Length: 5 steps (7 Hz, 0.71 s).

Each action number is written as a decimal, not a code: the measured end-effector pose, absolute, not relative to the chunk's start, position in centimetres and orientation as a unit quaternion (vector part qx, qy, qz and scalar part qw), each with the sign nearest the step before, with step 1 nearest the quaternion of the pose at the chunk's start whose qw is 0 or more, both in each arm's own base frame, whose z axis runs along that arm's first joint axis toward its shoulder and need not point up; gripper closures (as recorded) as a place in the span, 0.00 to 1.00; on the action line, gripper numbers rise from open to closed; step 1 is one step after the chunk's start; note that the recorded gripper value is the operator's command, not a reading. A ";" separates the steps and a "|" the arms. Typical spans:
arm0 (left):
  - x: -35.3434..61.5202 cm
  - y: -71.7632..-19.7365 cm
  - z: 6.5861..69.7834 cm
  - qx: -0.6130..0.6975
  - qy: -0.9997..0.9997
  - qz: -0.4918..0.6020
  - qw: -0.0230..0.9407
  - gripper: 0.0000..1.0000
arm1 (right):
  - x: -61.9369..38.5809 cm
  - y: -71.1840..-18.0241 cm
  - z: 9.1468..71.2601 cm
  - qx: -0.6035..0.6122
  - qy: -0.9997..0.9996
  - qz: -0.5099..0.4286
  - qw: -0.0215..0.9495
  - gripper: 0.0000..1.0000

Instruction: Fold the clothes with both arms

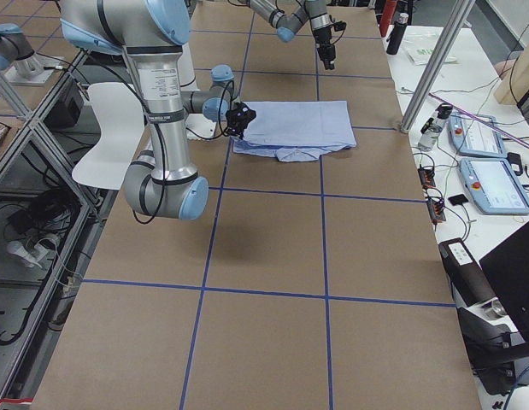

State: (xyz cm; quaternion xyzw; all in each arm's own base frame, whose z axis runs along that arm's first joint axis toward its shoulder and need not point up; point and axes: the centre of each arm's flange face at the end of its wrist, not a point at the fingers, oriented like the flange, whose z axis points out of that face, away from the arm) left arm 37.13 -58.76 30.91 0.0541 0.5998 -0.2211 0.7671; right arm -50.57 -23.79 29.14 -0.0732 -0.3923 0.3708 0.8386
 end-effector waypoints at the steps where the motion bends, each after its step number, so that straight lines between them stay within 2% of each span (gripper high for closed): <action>1: 37.1 -58.7 31.0 0.054 0.600 -0.221 0.767 0.40 | -50.7 -23.9 29.4 -0.071 -0.388 0.371 0.841 0.49; 2: 37.1 -58.7 31.0 0.054 0.600 -0.221 0.767 0.40 | -50.8 -24.0 29.7 -0.069 -0.384 0.372 0.842 0.37; 5: 37.1 -58.7 31.2 0.053 0.599 -0.222 0.768 0.40 | -51.5 -24.2 30.8 -0.063 -0.374 0.376 0.846 0.38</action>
